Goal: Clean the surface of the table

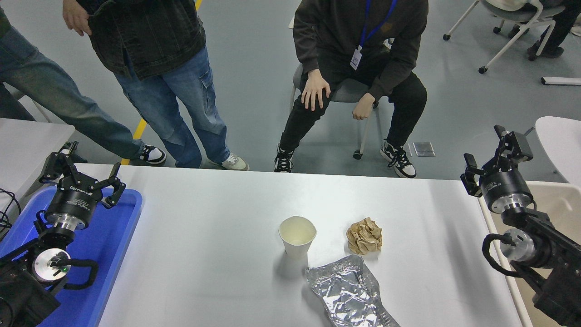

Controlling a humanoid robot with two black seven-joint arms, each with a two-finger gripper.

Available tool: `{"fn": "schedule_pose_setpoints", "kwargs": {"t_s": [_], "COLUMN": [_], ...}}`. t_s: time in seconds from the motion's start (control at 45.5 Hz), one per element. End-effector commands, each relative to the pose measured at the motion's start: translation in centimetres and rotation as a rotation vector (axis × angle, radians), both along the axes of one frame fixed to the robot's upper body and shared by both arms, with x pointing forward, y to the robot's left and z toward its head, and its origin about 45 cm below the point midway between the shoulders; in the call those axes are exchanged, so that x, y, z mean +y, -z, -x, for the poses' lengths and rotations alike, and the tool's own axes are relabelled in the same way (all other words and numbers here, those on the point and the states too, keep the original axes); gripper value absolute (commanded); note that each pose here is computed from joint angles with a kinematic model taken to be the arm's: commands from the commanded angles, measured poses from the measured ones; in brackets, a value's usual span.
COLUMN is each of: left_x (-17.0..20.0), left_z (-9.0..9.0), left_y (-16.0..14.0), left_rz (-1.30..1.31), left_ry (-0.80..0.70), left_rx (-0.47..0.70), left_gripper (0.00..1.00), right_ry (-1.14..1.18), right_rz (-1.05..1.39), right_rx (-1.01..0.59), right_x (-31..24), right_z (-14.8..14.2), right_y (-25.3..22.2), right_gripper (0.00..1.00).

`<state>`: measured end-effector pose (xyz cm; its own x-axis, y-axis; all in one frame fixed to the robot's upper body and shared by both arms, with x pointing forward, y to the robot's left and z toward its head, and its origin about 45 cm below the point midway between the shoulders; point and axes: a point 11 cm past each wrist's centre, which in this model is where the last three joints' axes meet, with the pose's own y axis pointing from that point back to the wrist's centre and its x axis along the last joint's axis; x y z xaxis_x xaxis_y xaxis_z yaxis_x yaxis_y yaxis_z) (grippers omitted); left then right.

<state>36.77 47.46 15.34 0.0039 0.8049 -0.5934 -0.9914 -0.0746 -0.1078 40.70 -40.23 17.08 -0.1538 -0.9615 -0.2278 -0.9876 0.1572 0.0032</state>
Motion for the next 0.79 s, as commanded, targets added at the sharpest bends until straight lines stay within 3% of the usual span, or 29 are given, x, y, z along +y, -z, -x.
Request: {"fn": "schedule_pose_setpoints", "kwargs": {"t_s": [0.0,0.769], "left_x": [-0.07,0.00], "left_z": [-0.01,0.00], "left_y": [0.04,0.00], "left_rz": [0.001,0.000], "left_ry": [0.001,0.000], "left_rx": [0.000,0.000], "left_gripper": [1.00,1.00], "right_ry": [-0.001,-0.015], "right_rz": [-0.001,-0.041], "right_rx": [0.002,0.035], "right_x": [-0.03,0.54], "right_z": [0.01,-0.20], "right_y": [0.03,0.25], "right_gripper": [0.98,0.98]}}
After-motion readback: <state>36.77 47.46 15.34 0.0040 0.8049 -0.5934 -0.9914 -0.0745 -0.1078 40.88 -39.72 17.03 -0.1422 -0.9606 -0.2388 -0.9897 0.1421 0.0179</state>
